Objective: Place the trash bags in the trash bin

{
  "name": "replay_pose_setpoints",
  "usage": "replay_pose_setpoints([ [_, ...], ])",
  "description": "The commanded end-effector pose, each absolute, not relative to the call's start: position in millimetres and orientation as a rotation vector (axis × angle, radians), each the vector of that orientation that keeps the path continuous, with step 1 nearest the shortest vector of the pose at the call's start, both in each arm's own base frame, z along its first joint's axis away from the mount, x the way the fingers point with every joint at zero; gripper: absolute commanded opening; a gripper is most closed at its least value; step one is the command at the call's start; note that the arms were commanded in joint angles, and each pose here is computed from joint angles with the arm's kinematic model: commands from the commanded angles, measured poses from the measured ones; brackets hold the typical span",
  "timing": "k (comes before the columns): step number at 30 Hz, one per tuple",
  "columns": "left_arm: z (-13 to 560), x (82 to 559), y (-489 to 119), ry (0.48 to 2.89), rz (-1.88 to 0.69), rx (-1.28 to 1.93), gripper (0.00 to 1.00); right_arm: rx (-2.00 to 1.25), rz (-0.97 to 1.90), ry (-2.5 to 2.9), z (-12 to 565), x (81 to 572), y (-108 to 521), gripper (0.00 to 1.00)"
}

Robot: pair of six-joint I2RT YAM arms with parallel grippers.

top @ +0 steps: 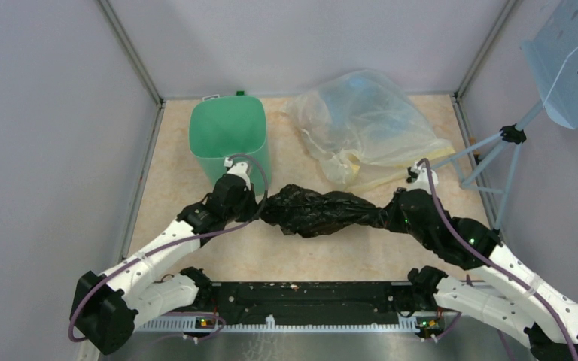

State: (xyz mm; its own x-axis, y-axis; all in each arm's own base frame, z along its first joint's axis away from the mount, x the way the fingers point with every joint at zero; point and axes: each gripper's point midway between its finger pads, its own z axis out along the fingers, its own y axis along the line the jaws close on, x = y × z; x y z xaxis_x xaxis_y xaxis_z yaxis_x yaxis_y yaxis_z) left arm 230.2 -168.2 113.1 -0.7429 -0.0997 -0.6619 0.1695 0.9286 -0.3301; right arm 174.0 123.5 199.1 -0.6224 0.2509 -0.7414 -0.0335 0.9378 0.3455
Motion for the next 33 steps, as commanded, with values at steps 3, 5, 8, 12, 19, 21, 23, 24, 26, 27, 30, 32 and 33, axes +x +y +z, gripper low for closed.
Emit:
replay_pose_setpoints([
  [3,142,217,-189,2.347,-0.654,0.151,0.00,-0.035,0.594,2.134,262,175,157,0.00],
  [5,153,214,-193,2.338,-0.691,0.166,0.00,-0.052,0.586,2.150,275,176,160,0.00],
  [8,167,211,-197,2.328,-0.728,0.193,0.00,-0.103,0.637,2.140,305,175,171,0.00],
  [12,180,209,-206,2.314,-0.776,0.263,0.00,-0.176,0.748,2.111,339,171,190,0.00],
  [19,178,213,-243,2.333,-0.862,0.447,0.15,-0.179,0.823,2.041,369,179,207,0.00],
  [21,178,215,-250,2.328,-0.788,0.497,0.46,-0.162,0.845,2.038,369,181,212,0.00],
  [23,185,212,-255,2.295,-0.685,0.523,0.73,-0.139,0.858,2.047,367,183,215,0.00],
  [24,193,210,-255,2.263,-0.660,0.516,0.77,-0.126,0.865,2.054,365,183,216,0.00],
  [26,202,212,-249,2.223,-0.616,0.482,0.81,-0.102,0.880,2.070,361,184,220,0.00],
  [27,208,210,-246,2.199,-0.617,0.471,0.82,-0.092,0.892,2.072,360,184,221,0.00],
  [30,224,202,-240,2.132,-0.631,0.455,0.83,-0.054,0.907,2.075,355,186,224,0.00],
  [32,235,190,-243,2.071,-0.697,0.480,0.82,-0.020,0.924,2.068,355,188,225,0.00],
  [33,241,183,-247,2.035,-0.750,0.499,0.81,-0.011,0.939,2.062,356,190,228,0.00],
])
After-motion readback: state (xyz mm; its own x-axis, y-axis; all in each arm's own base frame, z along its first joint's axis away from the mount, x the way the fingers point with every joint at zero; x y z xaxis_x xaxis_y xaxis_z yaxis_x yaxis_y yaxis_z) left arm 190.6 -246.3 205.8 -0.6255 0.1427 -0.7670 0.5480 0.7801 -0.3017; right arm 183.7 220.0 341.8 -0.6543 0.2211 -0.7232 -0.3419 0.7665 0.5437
